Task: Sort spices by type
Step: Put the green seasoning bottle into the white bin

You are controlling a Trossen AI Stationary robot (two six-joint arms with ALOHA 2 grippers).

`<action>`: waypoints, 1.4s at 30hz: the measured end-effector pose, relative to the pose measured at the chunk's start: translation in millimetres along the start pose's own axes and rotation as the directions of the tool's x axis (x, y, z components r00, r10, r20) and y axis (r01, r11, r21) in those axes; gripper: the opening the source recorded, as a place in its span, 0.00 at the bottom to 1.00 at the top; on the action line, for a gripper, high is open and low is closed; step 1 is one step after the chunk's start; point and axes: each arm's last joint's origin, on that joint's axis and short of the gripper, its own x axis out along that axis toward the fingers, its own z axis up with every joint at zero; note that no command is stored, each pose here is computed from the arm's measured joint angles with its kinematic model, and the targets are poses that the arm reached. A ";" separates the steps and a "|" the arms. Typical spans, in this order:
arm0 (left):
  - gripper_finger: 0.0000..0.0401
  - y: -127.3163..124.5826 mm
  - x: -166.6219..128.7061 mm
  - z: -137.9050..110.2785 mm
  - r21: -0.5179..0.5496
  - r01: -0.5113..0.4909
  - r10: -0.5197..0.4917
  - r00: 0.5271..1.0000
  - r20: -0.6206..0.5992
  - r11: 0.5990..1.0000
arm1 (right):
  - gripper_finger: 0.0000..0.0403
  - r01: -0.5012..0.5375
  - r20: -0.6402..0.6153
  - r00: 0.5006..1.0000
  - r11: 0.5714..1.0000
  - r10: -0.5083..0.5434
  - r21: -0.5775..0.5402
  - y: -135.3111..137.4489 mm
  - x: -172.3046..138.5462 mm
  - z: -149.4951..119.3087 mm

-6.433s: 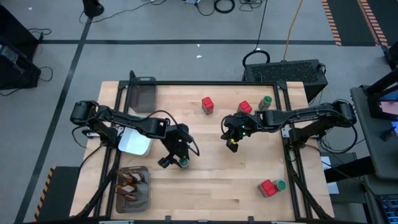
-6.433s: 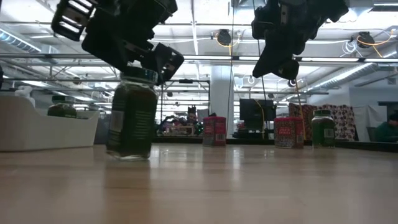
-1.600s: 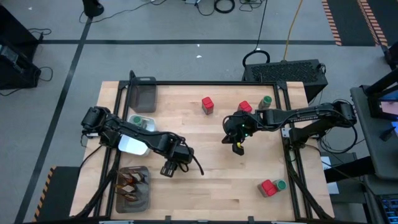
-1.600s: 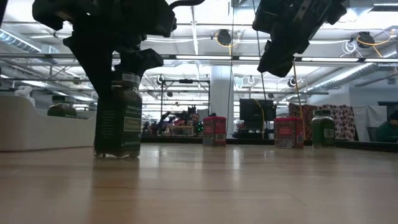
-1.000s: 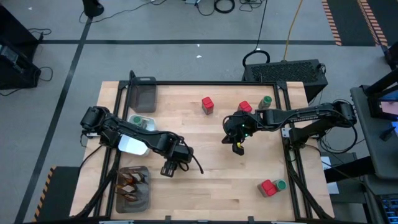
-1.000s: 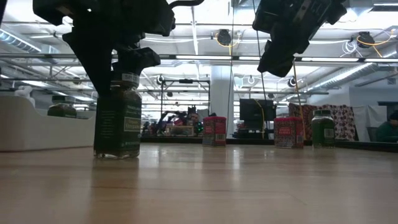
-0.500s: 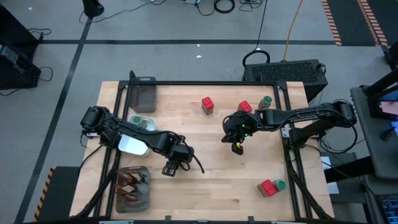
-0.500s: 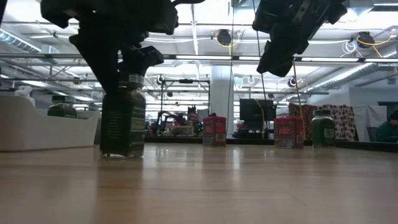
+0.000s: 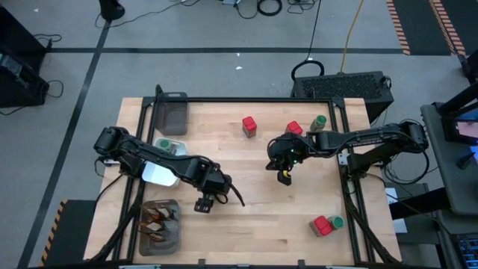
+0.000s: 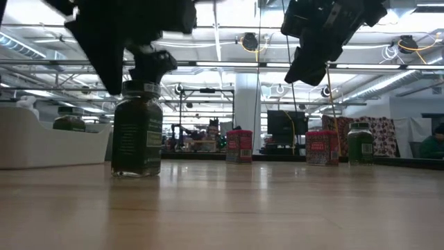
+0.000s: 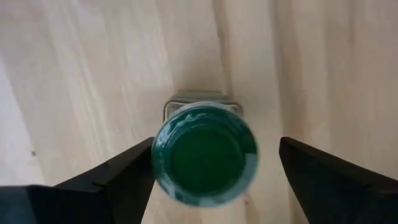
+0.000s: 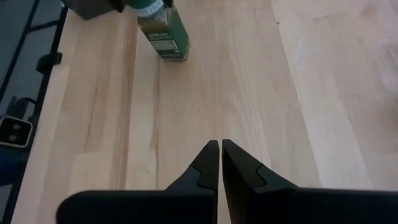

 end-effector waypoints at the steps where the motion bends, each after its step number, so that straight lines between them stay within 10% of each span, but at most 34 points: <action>1: 0.84 -0.2 -4.9 -0.2 0.001 0.001 -0.001 1.000 0.018 1.000 | 0.00 -0.002 0.006 1.000 1.000 0.002 0.004 0.2 0.0 0.6; 11: 0.84 0.4 -60.0 -7.8 -0.029 -0.078 0.082 0.978 0.190 0.997 | 0.00 -0.032 0.083 0.996 0.999 0.033 -0.007 3.3 -0.3 8.2; 16: 0.84 -0.1 -80.2 -15.0 -0.265 -0.006 0.075 0.965 0.253 0.964 | 0.00 -0.055 0.072 0.996 0.998 0.056 -0.018 8.4 0.5 6.6; 19: 0.84 0.4 -81.2 -15.8 -0.552 0.074 0.081 0.965 0.251 0.831 | 0.00 -0.058 0.068 0.996 0.998 0.059 -0.026 11.8 1.0 5.6; 25: 0.84 0.5 -69.2 -14.8 -0.916 0.151 0.053 0.982 0.183 0.372 | 0.00 -0.055 0.070 0.996 0.998 0.057 -0.033 13.2 1.3 5.3; 27: 0.84 0.9 -62.5 -14.1 -0.952 0.138 0.056 0.986 0.159 0.273 | 0.00 -0.054 0.070 0.996 0.998 0.057 -0.038 13.1 1.2 5.3; 32: 0.84 0.0 -47.5 -14.0 -0.979 0.061 0.069 0.995 0.076 0.196 | 0.00 -0.053 0.070 0.996 0.997 0.057 -0.050 13.1 1.2 5.4; 42: 0.84 -3.4 -32.6 -10.2 -0.984 0.016 0.106 0.994 0.035 0.175 | 0.00 -0.050 0.062 0.997 0.995 0.056 -0.084 12.9 1.3 4.6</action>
